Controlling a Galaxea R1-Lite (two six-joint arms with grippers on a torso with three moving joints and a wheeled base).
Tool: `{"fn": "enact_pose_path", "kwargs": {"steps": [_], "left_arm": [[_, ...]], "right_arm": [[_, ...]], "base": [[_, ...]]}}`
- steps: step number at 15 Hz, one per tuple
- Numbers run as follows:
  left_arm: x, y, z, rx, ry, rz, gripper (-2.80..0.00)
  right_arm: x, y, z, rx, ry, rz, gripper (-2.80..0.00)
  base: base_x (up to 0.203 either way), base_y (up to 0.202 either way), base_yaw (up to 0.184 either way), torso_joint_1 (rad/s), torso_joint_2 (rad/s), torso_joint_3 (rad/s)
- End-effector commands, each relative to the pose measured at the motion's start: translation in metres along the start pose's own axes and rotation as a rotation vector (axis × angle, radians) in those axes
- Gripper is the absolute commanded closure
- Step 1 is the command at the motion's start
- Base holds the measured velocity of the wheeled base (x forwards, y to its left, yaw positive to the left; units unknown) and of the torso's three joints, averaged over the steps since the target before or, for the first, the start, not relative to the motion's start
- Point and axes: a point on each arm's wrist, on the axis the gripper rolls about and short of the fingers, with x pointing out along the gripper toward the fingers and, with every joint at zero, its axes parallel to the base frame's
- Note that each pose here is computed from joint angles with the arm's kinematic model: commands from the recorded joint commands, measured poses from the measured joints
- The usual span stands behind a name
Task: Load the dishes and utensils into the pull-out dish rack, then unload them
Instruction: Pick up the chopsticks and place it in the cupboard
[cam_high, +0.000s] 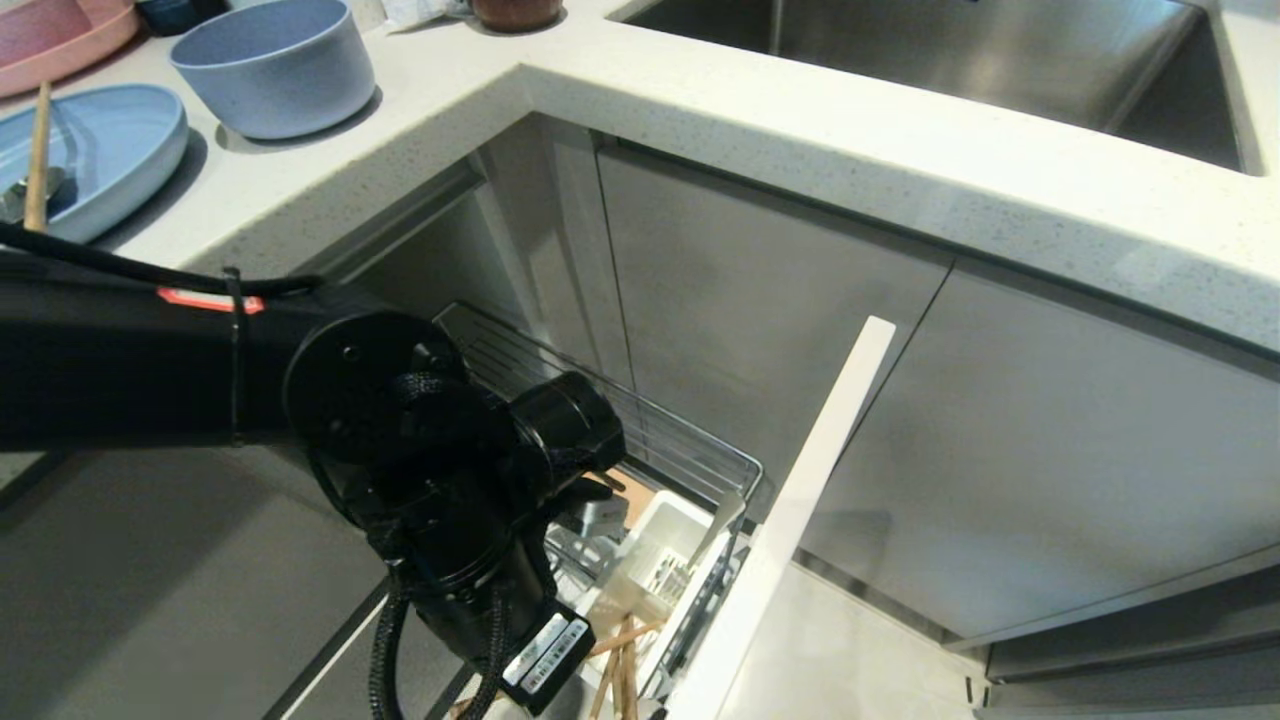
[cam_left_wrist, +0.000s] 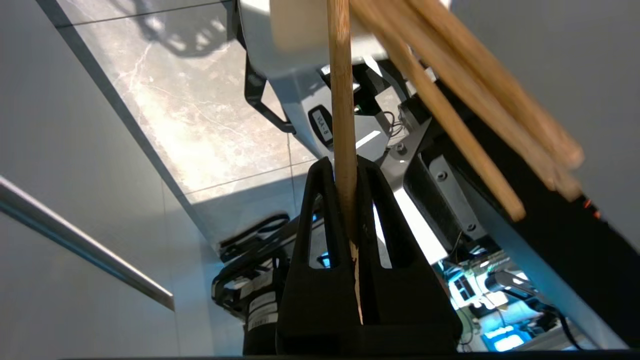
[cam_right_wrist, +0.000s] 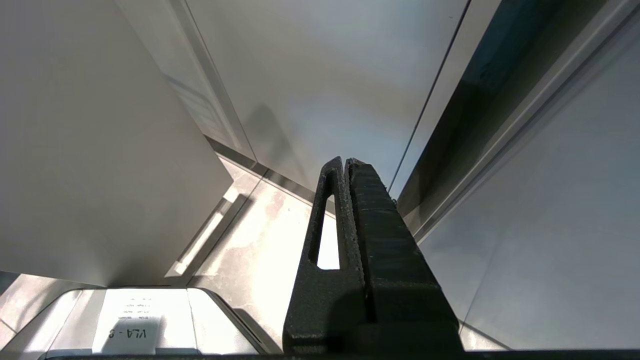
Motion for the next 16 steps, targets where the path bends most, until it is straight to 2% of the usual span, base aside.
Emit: {"fn": "enact_pose_path", "kwargs": {"steps": [1, 9, 10, 16], "left_arm": [[0.011, 0.0001, 0.0065, -0.006, 0.035, -0.005, 0.0], [0.0143, 0.0017, 0.0131, -0.035, 0.027, -0.014, 0.0], [0.0143, 0.0026, 0.0132, -0.038, 0.027, -0.013, -2.8], [0.012, 0.0016, 0.0134, -0.064, 0.015, -0.014, -2.8]], "right_arm": [[-0.0001, 0.0, -0.0005, 0.0, -0.001, 0.0, 0.0], [-0.0001, 0.0, -0.0005, 0.0, -0.002, 0.0, 0.0], [-0.0002, 0.0, -0.0005, 0.0, -0.002, 0.0, 0.0], [-0.0001, 0.0, -0.0005, 0.0, -0.001, 0.0, 0.0]], "base": [[0.0, 0.0, 0.0, 0.0, 0.0, 0.0], [0.0, 0.0, 0.0, 0.0, 0.0, 0.0], [0.0, 0.0, 0.0, 0.0, 0.0, 0.0], [0.0, 0.0, 0.0, 0.0, 0.0, 0.0]]}}
